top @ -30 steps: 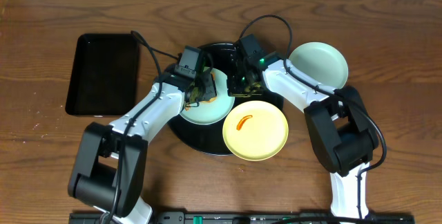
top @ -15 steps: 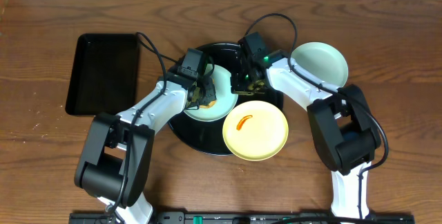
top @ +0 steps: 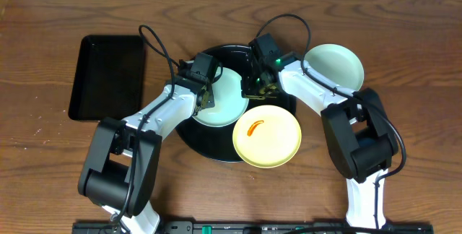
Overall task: Clean dirty plates on tray and stack at the side
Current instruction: 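Scrub the sauce off the blue plate with the left gripper's sponge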
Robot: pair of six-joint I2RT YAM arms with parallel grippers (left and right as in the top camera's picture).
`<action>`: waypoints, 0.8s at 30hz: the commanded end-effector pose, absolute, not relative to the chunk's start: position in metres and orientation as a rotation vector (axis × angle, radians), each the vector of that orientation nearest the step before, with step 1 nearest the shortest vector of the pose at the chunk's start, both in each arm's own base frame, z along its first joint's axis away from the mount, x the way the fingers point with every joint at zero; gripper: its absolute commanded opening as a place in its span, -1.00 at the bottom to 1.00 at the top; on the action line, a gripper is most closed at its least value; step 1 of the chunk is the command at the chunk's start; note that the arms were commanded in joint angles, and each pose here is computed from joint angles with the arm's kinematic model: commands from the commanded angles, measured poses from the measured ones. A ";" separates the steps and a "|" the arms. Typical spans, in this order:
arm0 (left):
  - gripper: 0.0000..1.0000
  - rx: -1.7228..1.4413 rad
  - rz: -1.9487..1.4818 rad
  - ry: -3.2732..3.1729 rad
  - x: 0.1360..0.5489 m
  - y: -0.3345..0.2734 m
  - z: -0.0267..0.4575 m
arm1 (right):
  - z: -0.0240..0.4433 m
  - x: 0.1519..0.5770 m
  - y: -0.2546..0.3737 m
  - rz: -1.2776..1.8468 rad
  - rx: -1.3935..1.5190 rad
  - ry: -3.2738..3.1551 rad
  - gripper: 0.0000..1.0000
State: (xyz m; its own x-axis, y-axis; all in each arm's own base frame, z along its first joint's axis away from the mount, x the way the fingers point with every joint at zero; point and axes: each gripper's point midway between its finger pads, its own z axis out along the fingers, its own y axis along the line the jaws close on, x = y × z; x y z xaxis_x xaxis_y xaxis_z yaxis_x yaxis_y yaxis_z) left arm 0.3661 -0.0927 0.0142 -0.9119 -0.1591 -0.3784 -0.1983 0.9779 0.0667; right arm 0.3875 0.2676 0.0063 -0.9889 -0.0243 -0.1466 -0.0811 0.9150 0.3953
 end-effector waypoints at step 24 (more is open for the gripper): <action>-0.81 -0.402 -0.265 2.686 0.387 -0.142 0.027 | -0.007 0.386 0.258 0.567 -0.036 2.972 -0.98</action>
